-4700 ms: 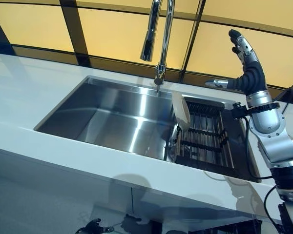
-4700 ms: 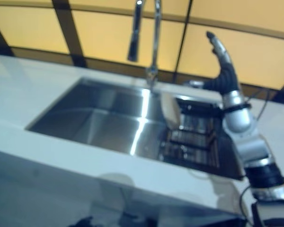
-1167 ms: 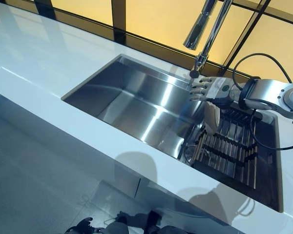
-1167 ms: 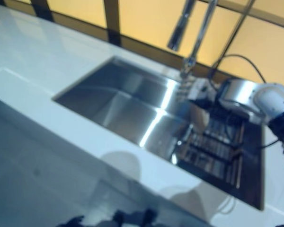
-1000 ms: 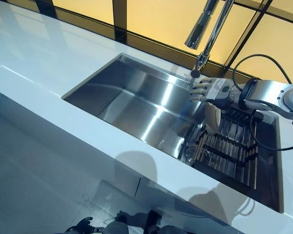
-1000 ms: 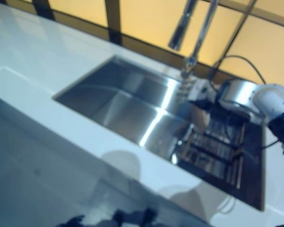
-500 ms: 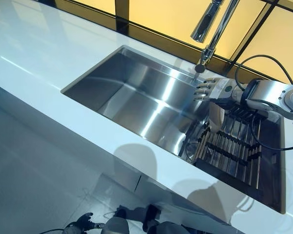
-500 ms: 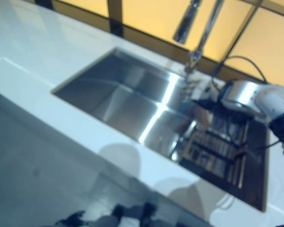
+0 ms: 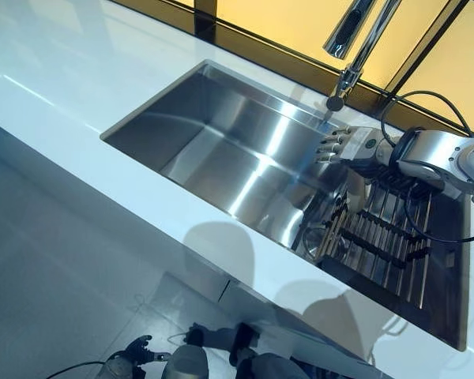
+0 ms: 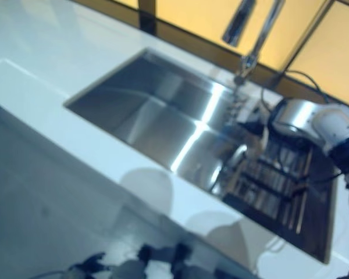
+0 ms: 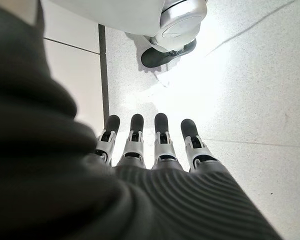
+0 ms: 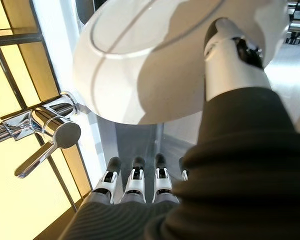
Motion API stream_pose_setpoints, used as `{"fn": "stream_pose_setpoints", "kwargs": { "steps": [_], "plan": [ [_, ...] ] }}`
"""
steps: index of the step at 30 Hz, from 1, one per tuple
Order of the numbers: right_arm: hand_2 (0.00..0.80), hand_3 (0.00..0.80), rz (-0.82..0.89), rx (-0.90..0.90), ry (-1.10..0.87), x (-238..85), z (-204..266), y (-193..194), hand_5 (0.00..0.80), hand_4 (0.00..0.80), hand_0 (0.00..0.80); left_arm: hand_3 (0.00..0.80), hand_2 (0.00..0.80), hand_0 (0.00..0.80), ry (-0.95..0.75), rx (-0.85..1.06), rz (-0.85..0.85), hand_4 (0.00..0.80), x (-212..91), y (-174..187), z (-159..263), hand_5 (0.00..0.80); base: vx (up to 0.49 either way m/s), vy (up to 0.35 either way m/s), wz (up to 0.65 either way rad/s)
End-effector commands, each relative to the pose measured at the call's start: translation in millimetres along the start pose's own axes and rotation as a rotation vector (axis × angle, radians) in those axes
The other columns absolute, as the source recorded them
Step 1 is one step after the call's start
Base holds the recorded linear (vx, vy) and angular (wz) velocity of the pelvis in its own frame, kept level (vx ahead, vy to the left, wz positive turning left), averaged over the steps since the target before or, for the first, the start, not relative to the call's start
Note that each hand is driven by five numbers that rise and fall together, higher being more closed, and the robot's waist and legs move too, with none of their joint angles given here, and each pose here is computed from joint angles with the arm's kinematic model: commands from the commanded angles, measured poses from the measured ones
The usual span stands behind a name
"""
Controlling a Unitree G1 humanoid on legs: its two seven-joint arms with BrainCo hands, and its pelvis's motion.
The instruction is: Take plates into dishwasher
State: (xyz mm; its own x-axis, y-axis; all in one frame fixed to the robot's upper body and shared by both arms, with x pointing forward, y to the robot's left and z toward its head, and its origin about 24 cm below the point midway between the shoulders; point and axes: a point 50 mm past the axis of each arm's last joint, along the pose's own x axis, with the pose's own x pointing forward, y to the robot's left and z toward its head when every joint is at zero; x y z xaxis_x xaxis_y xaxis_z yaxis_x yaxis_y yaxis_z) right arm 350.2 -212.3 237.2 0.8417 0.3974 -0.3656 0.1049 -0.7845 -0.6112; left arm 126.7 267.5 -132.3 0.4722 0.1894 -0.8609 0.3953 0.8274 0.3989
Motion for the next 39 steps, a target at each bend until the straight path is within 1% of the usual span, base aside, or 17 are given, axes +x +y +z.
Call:
{"fn": "stream_pose_setpoints", "kwargs": {
  "steps": [1,39],
  "plan": [
    [0.0,0.0,0.02,0.012,0.084,-2,-14,2,0.0,0.0,0.0,0.0,0.0,0.0,-0.019,0.059,0.023,0.0,-2,13,2,0.0,0.0,0.0,0.0],
    [0.0,0.0,0.149,-0.003,0.118,-11,-21,25,0.0,0.0,0.0,0.0,0.0,0.0,-0.021,0.039,0.054,0.0,-2,20,3,0.0,0.0,0.0,0.0]
  ]
}}
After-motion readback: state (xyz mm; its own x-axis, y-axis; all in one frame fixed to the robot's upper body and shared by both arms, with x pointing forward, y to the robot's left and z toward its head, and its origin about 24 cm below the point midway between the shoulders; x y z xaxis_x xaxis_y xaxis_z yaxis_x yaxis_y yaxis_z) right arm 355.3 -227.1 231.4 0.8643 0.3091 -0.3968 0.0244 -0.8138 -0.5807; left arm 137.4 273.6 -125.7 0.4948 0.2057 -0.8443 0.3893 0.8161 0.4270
